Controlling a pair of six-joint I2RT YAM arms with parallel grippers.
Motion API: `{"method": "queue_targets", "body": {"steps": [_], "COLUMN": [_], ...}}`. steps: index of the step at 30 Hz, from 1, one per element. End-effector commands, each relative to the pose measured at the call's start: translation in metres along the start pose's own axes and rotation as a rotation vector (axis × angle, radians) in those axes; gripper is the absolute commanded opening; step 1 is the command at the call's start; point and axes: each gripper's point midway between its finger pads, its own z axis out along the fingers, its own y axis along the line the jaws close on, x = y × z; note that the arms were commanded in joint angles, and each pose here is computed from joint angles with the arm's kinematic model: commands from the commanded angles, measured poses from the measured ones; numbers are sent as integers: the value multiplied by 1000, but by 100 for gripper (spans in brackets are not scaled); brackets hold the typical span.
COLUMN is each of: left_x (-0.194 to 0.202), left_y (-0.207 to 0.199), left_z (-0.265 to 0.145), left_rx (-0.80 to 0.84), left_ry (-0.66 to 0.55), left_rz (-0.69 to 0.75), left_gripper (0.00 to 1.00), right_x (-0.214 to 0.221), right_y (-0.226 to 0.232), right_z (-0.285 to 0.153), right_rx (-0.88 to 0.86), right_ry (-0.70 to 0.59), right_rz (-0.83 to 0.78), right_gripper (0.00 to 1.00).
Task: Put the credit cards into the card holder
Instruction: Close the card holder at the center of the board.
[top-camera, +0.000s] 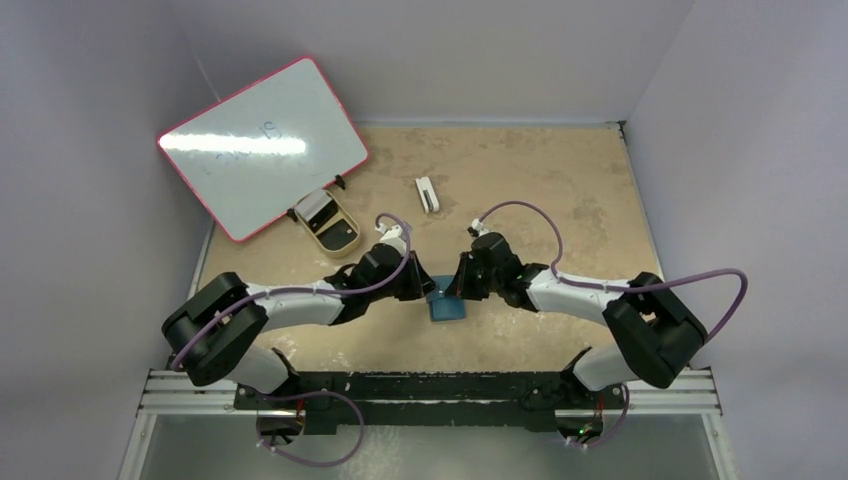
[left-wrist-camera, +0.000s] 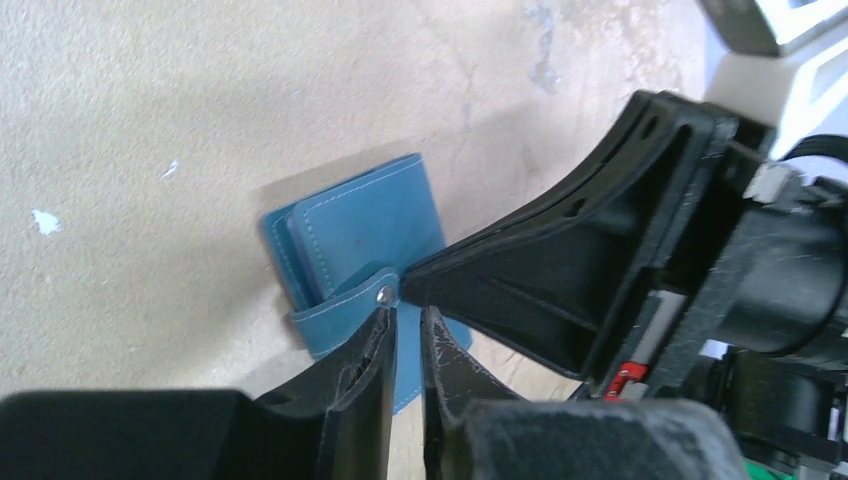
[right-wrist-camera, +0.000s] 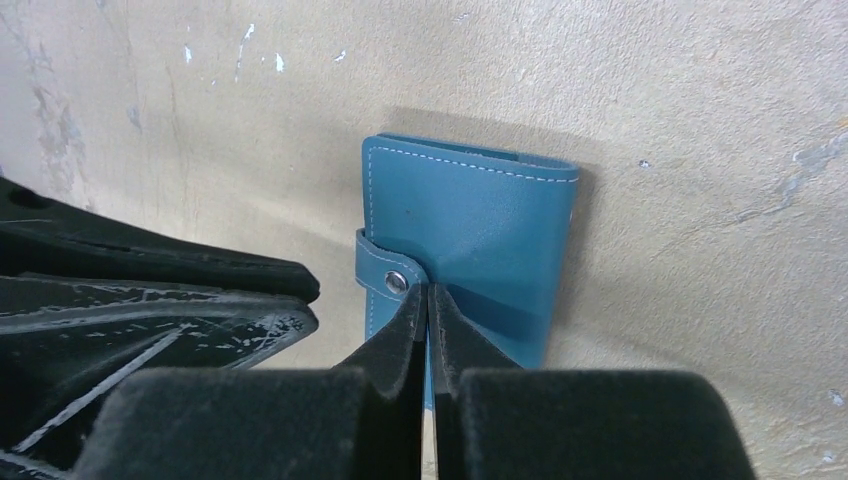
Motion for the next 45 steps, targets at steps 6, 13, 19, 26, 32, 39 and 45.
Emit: {"method": "queue_targets", "body": {"steps": [6, 13, 19, 26, 32, 39, 45], "left_x": [-13, -1, 5, 8, 10, 12, 13], "left_y": [-34, -10, 7, 10, 14, 15, 14], "left_z": [3, 14, 21, 27, 26, 27, 26], "left_rx": [116, 38, -17, -21, -37, -32, -26], "left_ry": [-25, 5, 11, 25, 32, 32, 36], "left_rz": [-33, -2, 20, 37, 54, 42, 39], "left_gripper": [4, 0, 0, 0, 0, 0, 0], "right_x": [0, -7, -8, -3, -3, -4, -2], "right_y": [0, 6, 7, 12, 12, 9, 6], "right_z": [-5, -4, -3, -2, -1, 5, 11], "right_rx": [10, -6, 1, -45, -43, -22, -16], "right_ry": [-15, -29, -25, -14, -10, -4, 6], "right_rz": [29, 34, 30, 37, 50, 45, 34], "right_gripper": [0, 0, 0, 9, 17, 22, 15]}}
